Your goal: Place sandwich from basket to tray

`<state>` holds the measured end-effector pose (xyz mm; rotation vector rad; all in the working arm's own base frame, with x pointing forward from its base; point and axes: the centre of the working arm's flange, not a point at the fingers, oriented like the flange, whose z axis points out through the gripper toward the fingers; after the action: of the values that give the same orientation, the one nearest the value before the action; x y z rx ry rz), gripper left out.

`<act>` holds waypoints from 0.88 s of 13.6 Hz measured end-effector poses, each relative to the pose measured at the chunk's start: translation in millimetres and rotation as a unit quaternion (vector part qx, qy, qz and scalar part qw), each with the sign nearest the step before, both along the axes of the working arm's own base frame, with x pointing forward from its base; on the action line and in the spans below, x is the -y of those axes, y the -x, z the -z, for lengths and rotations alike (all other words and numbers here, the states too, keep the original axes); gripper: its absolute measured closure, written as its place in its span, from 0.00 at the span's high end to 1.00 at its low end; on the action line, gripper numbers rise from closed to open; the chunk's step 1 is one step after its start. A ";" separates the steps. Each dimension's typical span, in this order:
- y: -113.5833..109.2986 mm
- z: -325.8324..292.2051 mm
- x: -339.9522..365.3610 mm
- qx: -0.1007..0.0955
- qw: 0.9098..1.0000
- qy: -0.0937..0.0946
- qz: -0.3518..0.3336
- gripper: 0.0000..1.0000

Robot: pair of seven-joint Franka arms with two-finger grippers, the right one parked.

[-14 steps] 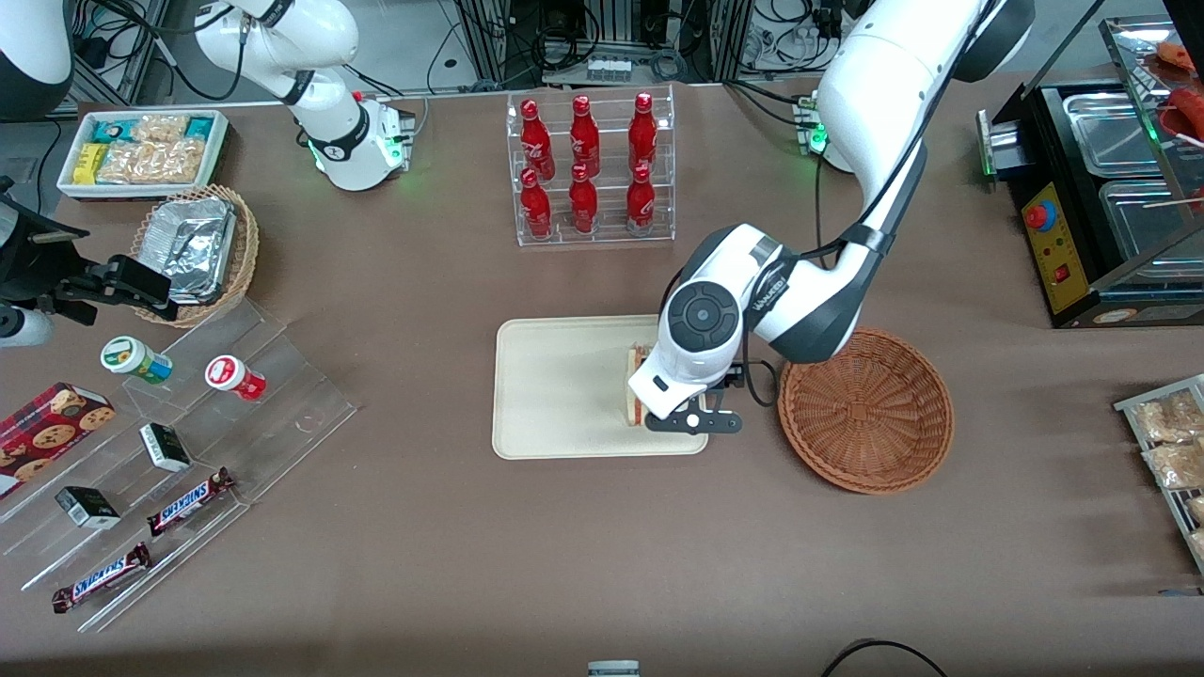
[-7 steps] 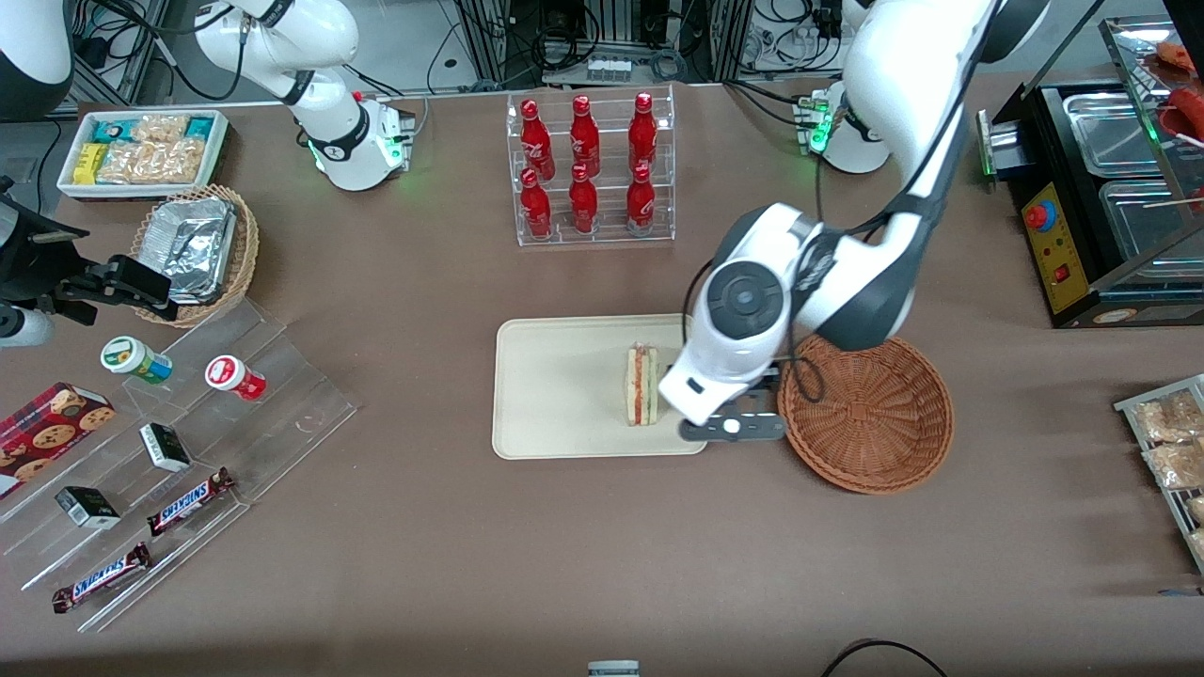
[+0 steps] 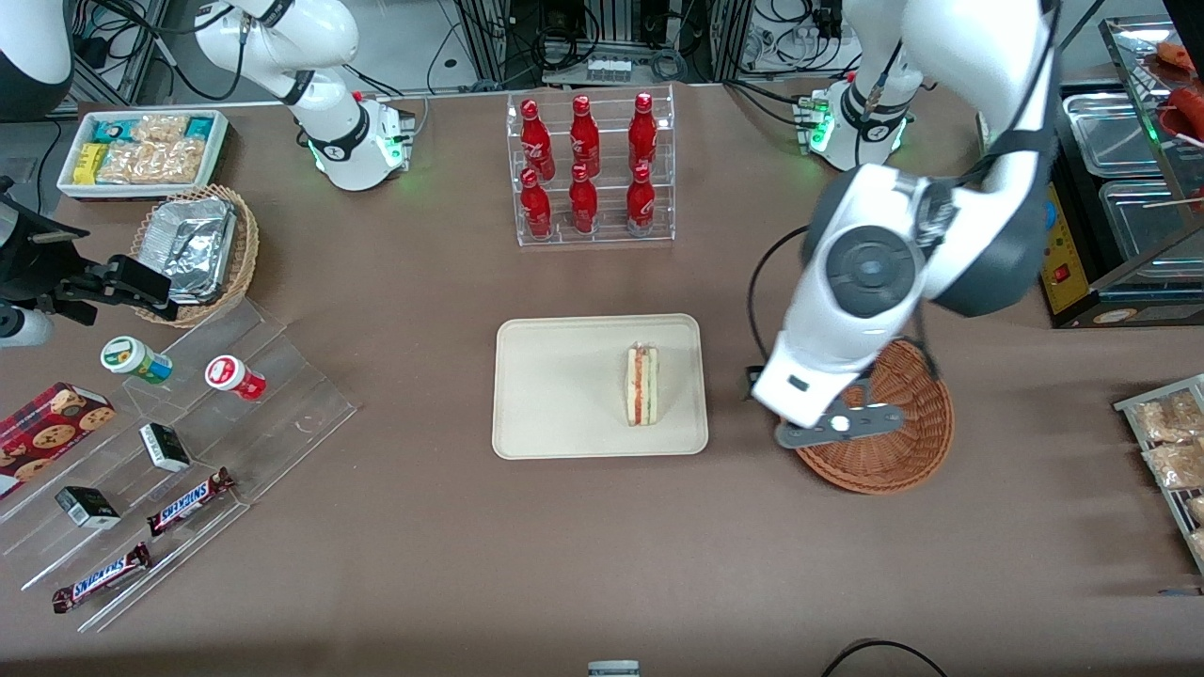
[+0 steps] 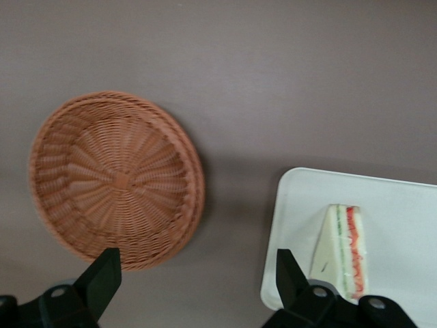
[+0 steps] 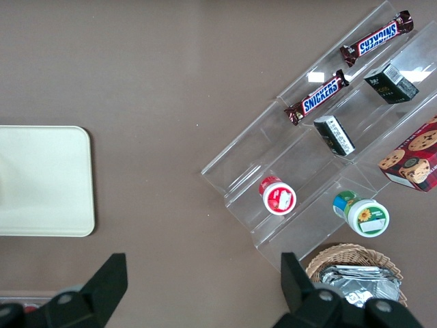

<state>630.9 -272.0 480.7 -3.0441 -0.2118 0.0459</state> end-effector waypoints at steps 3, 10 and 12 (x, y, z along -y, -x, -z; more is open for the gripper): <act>-2.3 -20.2 -36.1 -0.012 1.000 0.007 0.001 1.00; -2.7 -49.7 -87.9 -0.016 1.000 0.018 -0.009 1.00; -4.9 -60.3 -121.9 -0.021 0.999 0.031 -0.005 1.00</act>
<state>635.8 -150.1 541.1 -3.0996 -0.2260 0.1175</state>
